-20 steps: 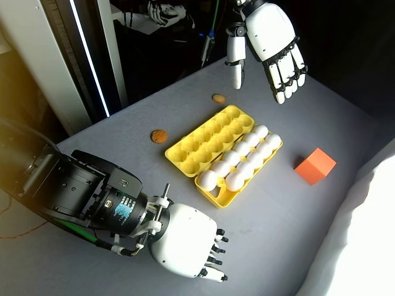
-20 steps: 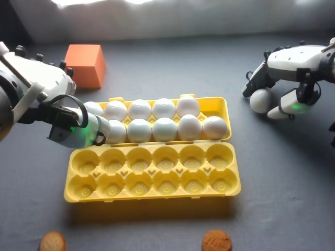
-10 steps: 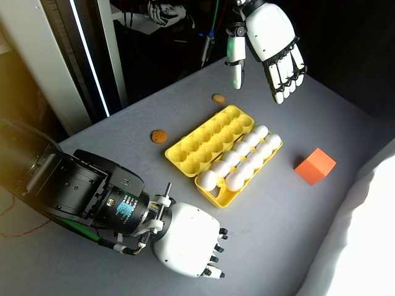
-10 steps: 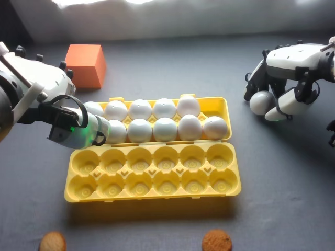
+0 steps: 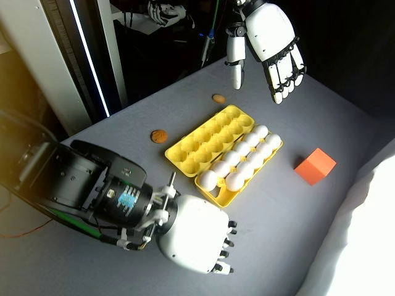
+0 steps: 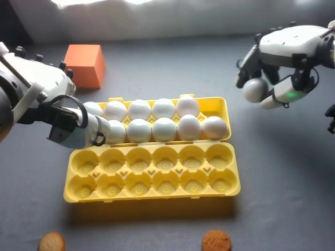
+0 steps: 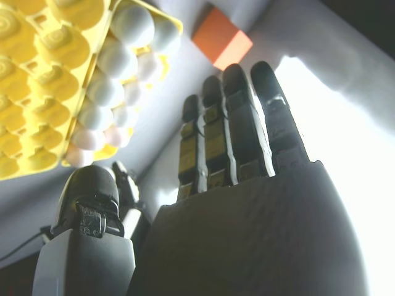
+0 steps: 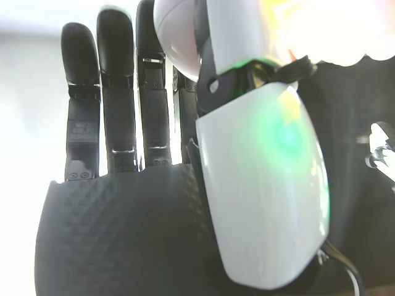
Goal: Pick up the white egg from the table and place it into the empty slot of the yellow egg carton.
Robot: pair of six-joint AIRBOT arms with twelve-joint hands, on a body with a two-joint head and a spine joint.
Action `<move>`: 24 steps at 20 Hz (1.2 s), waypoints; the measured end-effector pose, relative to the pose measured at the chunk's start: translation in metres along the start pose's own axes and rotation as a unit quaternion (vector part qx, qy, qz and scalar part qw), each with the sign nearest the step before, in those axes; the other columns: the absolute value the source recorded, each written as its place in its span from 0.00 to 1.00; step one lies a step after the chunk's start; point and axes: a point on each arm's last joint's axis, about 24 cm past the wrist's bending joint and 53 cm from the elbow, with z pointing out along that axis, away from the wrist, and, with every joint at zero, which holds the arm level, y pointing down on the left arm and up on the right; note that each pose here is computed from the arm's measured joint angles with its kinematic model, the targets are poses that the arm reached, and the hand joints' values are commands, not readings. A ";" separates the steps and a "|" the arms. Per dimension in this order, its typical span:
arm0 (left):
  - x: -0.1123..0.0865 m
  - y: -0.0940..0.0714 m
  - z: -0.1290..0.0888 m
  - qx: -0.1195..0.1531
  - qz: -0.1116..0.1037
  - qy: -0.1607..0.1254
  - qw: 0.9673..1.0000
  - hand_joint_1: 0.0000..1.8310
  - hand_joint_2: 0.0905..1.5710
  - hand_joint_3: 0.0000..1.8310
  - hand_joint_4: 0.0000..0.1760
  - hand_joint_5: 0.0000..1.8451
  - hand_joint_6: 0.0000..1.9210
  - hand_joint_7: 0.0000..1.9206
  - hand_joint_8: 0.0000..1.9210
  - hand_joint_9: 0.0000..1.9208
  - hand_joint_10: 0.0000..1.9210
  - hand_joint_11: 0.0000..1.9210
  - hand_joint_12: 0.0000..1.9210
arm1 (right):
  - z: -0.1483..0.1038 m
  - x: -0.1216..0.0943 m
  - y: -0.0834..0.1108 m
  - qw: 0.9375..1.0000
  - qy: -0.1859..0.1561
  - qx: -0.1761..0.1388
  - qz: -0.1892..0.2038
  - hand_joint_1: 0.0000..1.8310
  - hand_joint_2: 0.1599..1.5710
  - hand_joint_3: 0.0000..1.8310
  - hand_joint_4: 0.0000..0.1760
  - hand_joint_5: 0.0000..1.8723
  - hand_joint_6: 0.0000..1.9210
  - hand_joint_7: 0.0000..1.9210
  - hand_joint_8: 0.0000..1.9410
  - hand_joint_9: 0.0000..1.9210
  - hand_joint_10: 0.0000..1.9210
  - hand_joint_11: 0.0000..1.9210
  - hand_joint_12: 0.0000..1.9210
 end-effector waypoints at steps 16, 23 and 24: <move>0.001 0.000 0.000 0.000 -0.002 0.003 1.000 0.00 0.79 0.00 0.00 0.14 0.00 0.15 0.00 0.14 0.00 0.00 0.29 | 0.001 0.015 0.048 0.997 0.011 -0.058 0.048 0.74 0.72 0.00 0.00 0.46 0.55 0.44 0.66 0.38 0.74 0.19 0.76; 0.001 0.000 0.000 0.000 -0.002 0.003 1.000 0.00 0.78 0.00 0.00 0.14 0.00 0.16 0.00 0.15 0.00 0.00 0.31 | 0.005 0.015 0.065 0.994 0.002 -0.082 0.078 0.74 0.72 0.00 0.00 0.46 0.54 0.44 0.66 0.39 0.75 0.19 0.77; 0.001 0.000 0.000 0.000 -0.002 0.003 1.000 0.00 0.79 0.00 0.00 0.15 0.00 0.16 0.00 0.15 0.00 0.00 0.31 | 0.005 0.015 0.067 0.993 0.001 -0.085 0.082 0.74 0.73 0.00 0.00 0.45 0.56 0.43 0.67 0.38 0.76 0.19 0.77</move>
